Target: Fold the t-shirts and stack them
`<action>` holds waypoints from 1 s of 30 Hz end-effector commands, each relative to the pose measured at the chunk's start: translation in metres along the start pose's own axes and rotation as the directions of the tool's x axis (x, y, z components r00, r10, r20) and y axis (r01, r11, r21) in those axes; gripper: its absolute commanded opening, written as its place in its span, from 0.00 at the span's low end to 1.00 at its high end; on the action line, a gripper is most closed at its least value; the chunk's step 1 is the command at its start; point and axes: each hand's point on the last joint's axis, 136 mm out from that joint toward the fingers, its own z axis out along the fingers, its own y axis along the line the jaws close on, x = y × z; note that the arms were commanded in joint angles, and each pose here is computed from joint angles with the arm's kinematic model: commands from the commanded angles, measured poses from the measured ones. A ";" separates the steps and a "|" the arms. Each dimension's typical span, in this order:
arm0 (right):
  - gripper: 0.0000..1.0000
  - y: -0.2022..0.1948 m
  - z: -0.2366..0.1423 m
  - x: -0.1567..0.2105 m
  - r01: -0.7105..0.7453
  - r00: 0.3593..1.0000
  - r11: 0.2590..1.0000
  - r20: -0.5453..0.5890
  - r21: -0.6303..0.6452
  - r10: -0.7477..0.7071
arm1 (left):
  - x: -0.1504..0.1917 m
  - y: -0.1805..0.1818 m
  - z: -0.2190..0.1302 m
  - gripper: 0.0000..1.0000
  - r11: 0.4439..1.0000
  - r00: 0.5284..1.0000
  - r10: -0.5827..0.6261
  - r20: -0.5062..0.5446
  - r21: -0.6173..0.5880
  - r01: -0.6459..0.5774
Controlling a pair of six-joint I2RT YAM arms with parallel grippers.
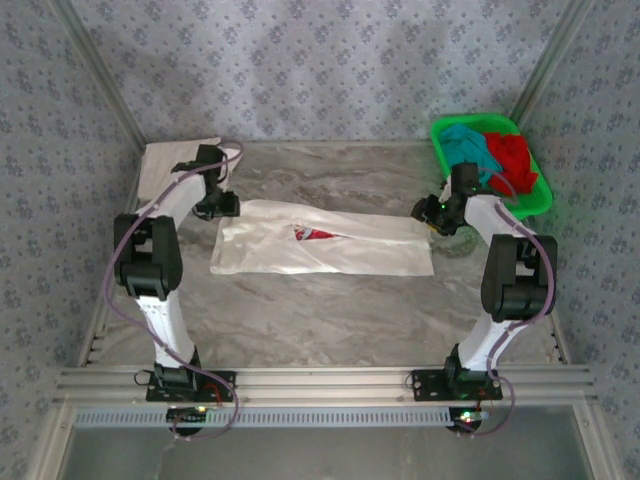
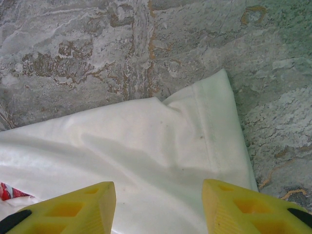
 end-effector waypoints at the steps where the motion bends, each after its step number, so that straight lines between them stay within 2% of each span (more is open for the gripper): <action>1: 0.52 0.003 -0.006 -0.003 0.016 1.000 1.000 -0.001 -0.002 -0.016 | 0.007 -0.004 0.018 0.51 0.998 0.998 -0.040 -0.039 0.046 0.042; 12: 0.52 0.001 -0.005 -0.002 0.014 1.000 1.000 -0.003 0.006 -0.014 | 0.019 -0.003 0.045 0.44 0.986 0.992 -0.097 -0.080 0.125 0.107; 19: 0.52 0.000 -0.006 -0.002 0.014 1.000 1.000 0.000 0.012 -0.014 | 0.019 -0.002 0.038 0.25 0.986 0.993 -0.098 -0.066 0.126 0.105; 22: 0.52 0.000 -0.006 -0.003 0.014 1.000 1.000 0.001 0.014 -0.014 | 0.016 -0.002 0.031 0.25 0.987 0.993 -0.101 -0.053 0.124 0.107; 25: 0.52 0.001 -0.007 -0.003 0.018 1.000 1.000 0.003 0.015 -0.018 | 0.015 -0.002 0.023 0.32 0.986 0.993 -0.106 -0.044 0.124 0.111; 27: 0.52 0.001 -0.007 -0.004 0.018 1.000 1.000 0.003 0.016 -0.018 | 0.015 -0.003 0.018 0.27 0.986 0.994 -0.105 -0.033 0.126 0.109; 30: 0.52 0.002 -0.006 -0.003 0.018 1.000 1.000 0.001 0.015 -0.018 | 0.015 -0.002 0.014 0.26 0.986 0.994 -0.109 -0.027 0.125 0.112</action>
